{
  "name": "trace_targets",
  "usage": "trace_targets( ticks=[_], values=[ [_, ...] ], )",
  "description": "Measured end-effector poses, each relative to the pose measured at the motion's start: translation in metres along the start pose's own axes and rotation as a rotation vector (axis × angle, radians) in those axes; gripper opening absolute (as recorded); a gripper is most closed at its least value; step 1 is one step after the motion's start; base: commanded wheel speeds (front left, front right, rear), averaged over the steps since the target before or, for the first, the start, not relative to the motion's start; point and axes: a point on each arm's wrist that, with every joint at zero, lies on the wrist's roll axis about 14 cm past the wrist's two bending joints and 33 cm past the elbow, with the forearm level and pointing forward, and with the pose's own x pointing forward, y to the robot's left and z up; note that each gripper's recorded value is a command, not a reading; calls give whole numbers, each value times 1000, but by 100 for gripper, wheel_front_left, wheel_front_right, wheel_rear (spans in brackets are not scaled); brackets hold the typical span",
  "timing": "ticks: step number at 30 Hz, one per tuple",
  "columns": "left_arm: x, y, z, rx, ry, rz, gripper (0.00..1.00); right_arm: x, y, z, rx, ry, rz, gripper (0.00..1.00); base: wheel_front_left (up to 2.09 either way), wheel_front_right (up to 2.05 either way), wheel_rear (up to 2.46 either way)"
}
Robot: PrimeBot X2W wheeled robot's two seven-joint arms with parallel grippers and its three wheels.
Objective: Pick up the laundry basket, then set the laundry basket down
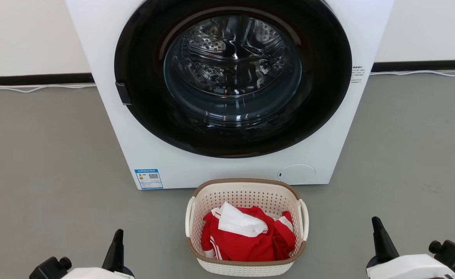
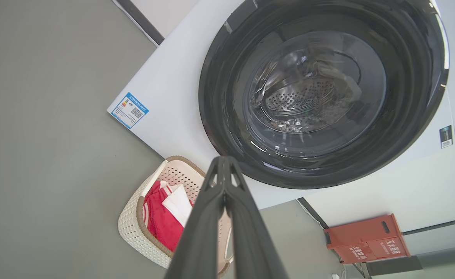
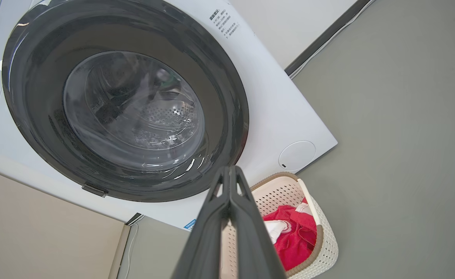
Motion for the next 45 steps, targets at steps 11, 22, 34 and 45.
trace_targets(
  ticks=[11, 22, 34, 45],
  values=[
    [3, -2, 4, -112, 2, -5, 0, 6, 7, 7, 132, -13, 14, 0, 0, 0, 0],
    [5, -3, 6, -220, 11, -12, 0, 8, 4, 9, 265, -9, 6, 0, 0, 0, 0],
    [10, -9, 13, -342, 6, -36, 0, 10, 6, 12, 408, -8, 14, 0, 0, 0, 0],
    [13, -12, 17, -455, 10, -54, 0, 15, 14, 18, 540, -9, 44, 0, 0, 0, 0]
  ],
)
